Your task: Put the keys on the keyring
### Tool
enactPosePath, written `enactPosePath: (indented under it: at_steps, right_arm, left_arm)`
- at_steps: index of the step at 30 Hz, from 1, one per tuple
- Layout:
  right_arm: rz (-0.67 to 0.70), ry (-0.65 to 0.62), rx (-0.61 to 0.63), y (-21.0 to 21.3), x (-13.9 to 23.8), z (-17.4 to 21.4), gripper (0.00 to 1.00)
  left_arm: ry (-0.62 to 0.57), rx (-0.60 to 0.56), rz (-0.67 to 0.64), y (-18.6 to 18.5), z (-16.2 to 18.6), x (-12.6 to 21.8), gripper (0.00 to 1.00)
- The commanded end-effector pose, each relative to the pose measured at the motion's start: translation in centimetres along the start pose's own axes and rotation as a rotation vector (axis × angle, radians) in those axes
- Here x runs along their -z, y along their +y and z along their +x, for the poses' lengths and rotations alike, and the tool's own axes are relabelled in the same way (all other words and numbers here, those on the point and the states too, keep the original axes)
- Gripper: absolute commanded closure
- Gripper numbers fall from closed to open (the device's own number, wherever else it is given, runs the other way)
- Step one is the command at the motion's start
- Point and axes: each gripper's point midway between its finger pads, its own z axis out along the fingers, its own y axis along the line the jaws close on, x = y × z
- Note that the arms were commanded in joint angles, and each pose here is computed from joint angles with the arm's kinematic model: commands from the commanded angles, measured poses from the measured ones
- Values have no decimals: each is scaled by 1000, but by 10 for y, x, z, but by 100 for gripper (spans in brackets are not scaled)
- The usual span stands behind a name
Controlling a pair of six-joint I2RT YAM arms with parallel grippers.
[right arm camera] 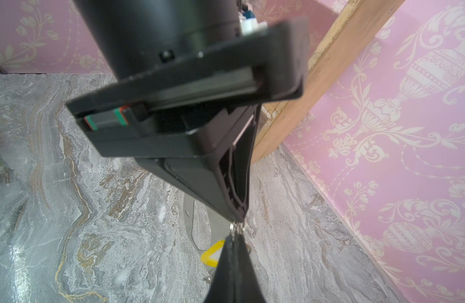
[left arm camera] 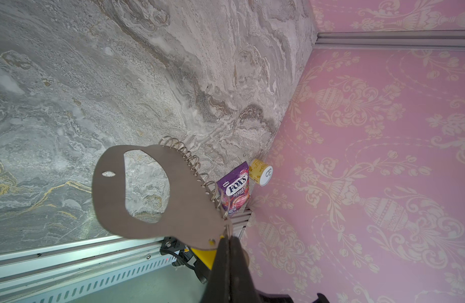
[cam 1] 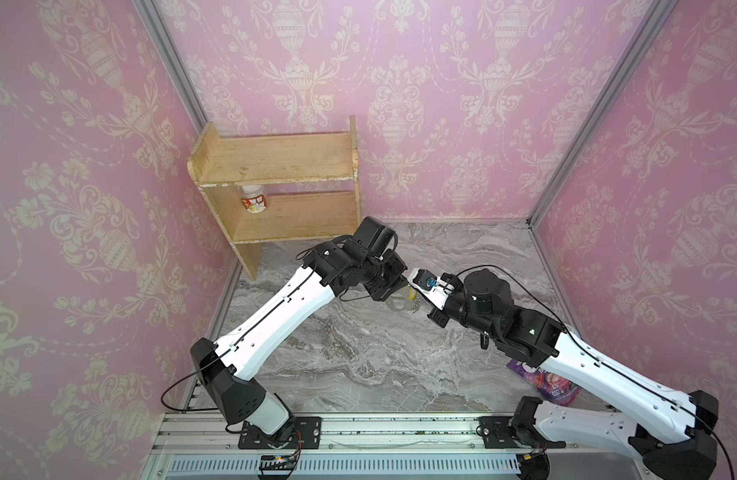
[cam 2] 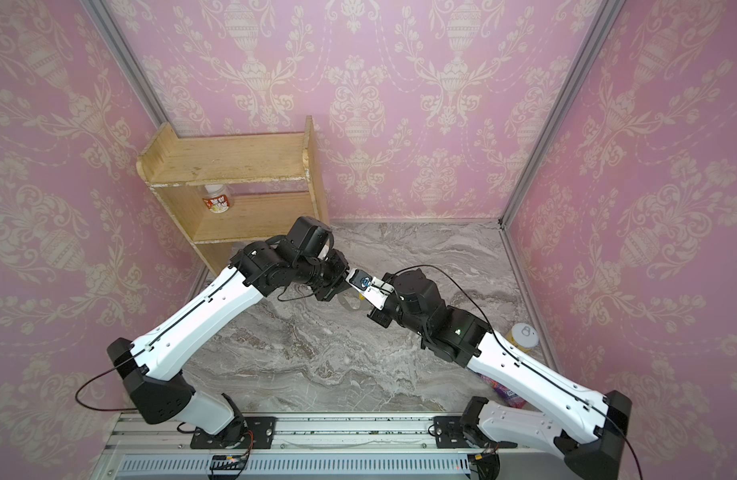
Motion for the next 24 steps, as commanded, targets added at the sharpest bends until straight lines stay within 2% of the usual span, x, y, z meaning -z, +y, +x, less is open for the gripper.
enactPosePath:
  at_steps: [1,12,24]
  right_arm:
    - [-6,-22,14,2,8,-3,100]
    - [-41,-19,55,8,14,2,100]
    - [-72,5,190,13,19,8,100]
  left_arm:
    - [21,22,65,-8,3,15,100]
    - [37,49,82,-8,3,18,100]
    - [92,90,116,-9,10,17,100]
